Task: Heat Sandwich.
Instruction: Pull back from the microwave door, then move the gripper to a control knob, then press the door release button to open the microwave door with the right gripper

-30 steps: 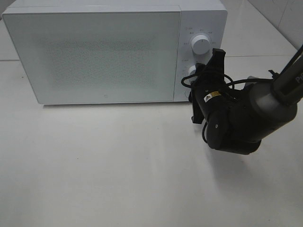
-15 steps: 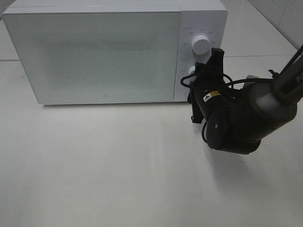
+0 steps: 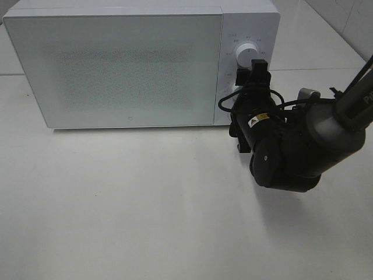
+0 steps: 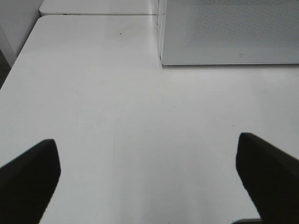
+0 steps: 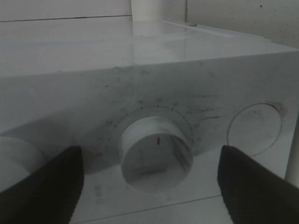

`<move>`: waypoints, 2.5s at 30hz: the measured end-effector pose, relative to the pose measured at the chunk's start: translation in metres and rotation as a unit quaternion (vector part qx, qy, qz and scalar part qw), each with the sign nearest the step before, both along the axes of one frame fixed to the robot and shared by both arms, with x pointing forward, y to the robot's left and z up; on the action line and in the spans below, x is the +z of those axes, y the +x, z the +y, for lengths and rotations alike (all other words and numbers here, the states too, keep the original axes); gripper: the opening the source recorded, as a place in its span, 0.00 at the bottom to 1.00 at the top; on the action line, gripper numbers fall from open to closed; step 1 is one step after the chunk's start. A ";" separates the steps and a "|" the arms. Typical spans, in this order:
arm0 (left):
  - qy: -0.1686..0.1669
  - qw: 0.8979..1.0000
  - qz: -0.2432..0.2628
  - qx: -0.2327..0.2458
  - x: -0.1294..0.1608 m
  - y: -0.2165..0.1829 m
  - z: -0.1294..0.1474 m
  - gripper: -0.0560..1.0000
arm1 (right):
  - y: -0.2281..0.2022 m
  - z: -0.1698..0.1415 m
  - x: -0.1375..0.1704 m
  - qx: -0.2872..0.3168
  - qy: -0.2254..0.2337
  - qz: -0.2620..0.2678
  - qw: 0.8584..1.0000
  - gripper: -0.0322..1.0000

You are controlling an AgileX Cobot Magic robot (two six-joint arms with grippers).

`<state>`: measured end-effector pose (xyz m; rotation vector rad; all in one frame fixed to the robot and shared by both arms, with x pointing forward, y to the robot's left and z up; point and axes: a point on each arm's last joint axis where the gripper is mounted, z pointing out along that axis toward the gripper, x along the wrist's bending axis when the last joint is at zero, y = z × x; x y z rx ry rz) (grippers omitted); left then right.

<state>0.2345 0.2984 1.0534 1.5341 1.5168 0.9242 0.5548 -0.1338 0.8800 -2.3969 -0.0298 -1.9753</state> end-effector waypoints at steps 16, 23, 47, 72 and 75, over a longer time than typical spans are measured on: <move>0.000 1.000 0.000 0.000 0.000 0.000 0.000 0.96 | -0.038 -0.004 0.009 0.138 -0.109 0.023 0.984 0.77; 0.000 1.000 0.000 0.000 0.000 0.000 0.000 0.96 | -0.052 -0.001 0.019 0.236 -0.234 0.075 0.940 0.77; 0.000 1.000 0.000 0.000 0.000 0.000 0.000 0.96 | -0.096 0.001 0.094 0.538 -0.565 0.060 0.623 0.77; 0.000 1.000 0.000 0.000 0.000 0.000 0.000 0.96 | -0.185 -0.060 0.178 0.592 -0.607 0.048 0.528 0.77; 0.000 1.000 0.000 0.000 0.000 0.000 0.000 0.96 | -0.195 -0.067 0.186 0.587 -0.610 0.036 0.531 0.77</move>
